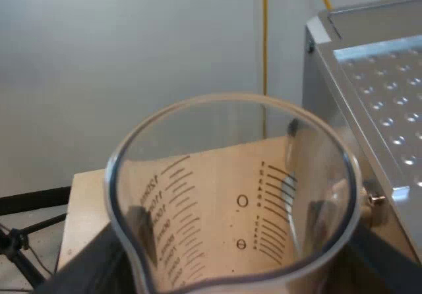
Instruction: Pour the beans into the coffee machine
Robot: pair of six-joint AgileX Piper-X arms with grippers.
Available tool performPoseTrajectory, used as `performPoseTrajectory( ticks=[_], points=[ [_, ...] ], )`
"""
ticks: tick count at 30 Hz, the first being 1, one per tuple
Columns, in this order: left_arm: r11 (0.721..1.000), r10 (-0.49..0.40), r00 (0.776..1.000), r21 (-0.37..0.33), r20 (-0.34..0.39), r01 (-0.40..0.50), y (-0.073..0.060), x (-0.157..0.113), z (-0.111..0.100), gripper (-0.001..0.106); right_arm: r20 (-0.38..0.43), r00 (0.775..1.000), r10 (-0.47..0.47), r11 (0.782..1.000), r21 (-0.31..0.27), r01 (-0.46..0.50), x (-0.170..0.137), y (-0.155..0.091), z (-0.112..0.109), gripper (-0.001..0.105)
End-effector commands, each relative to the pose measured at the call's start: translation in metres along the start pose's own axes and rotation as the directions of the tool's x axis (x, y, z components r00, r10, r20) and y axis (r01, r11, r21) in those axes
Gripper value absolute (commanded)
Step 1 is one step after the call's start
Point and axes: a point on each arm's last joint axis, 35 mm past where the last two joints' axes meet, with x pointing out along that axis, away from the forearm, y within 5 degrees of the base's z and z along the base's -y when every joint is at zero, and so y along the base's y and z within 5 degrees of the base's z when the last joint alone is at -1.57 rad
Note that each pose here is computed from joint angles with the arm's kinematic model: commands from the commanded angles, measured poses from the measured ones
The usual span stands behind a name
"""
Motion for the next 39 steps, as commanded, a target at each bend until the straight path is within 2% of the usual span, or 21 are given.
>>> performPoseTrajectory(
  ticks=[1, 5, 6, 13, 19, 23, 25, 27, 28, 31, 38, 39],
  points=[
    [1.000, -0.020, 0.999, -0.017, 0.025, 0.020, 0.000, -0.003, -0.012, 0.029, -0.033, 0.999, 0.033, 0.999, 0.007, -0.033, 0.002, 0.005, -0.015, 0.062],
    [1.000, -0.018, 1.000, -0.018, -0.004, 0.018, 0.001, 0.001, -0.025, 0.029, -0.058, 0.998, 0.037, 0.999, 0.007, -0.037, 0.009, 0.007, -0.028, 0.062],
    [1.000, -0.017, 1.000, -0.018, -0.012, 0.017, 0.002, 0.002, -0.027, 0.029, -0.067, 0.997, 0.037, 0.999, 0.006, -0.036, 0.015, 0.009, -0.043, 0.062],
    [1.000, -0.017, 1.000, -0.021, -0.017, 0.016, 0.002, 0.009, -0.036, 0.029, -0.061, 0.998, 0.031, 1.000, 0.003, -0.031, 0.026, 0.015, -0.077, 0.062],
    [0.999, -0.034, 0.999, -0.021, -0.032, 0.033, 0.004, 0.014, -0.058, 0.029, -0.047, 0.996, 0.078, 0.997, 0.001, -0.078, 0.036, 0.024, -0.105, 0.062],
    [0.998, -0.048, 0.998, -0.035, -0.038, 0.047, 0.005, 0.018, -0.077, 0.029, -0.040, 0.993, 0.114, 0.992, -0.056, -0.116, 0.053, 0.041, -0.118, 0.062],
    [0.998, -0.049, 0.997, -0.051, -0.052, 0.046, 0.006, 0.023, -0.088, 0.029, -0.043, 0.994, 0.099, 0.990, -0.093, -0.103, 0.061, 0.050, -0.123, 0.062],
    [0.998, -0.048, 0.997, -0.054, -0.064, 0.045, 0.006, 0.025, -0.093, 0.029, -0.049, 0.994, 0.099, 0.989, -0.102, -0.104, 0.064, 0.053, -0.125, 0.062],
    [0.997, -0.059, 0.994, -0.058, -0.087, 0.054, 0.007, 0.030, -0.102, 0.029, -0.051, 0.996, 0.071, 0.987, -0.140, -0.077, 0.073, 0.062, -0.129, 0.062],
    [0.995, -0.084, 0.991, -0.062, -0.107, 0.077, 0.007, 0.036, -0.113, 0.029, -0.043, 0.998, 0.036, 0.984, -0.172, -0.043, 0.083, 0.072, -0.136, 0.062],
    [0.993, -0.090, 0.989, -0.084, -0.116, 0.080, 0.008, 0.048, -0.132, 0.029, -0.032, 0.998, 0.052, 0.985, -0.165, -0.057, 0.094, 0.081, -0.148, 0.062],
    [0.993, -0.094, 0.990, -0.083, -0.104, 0.086, 0.009, 0.050, -0.134, 0.029, -0.011, 0.999, 0.049, 0.992, -0.113, -0.050, 0.100, 0.081, -0.156, 0.062]
  ],
)
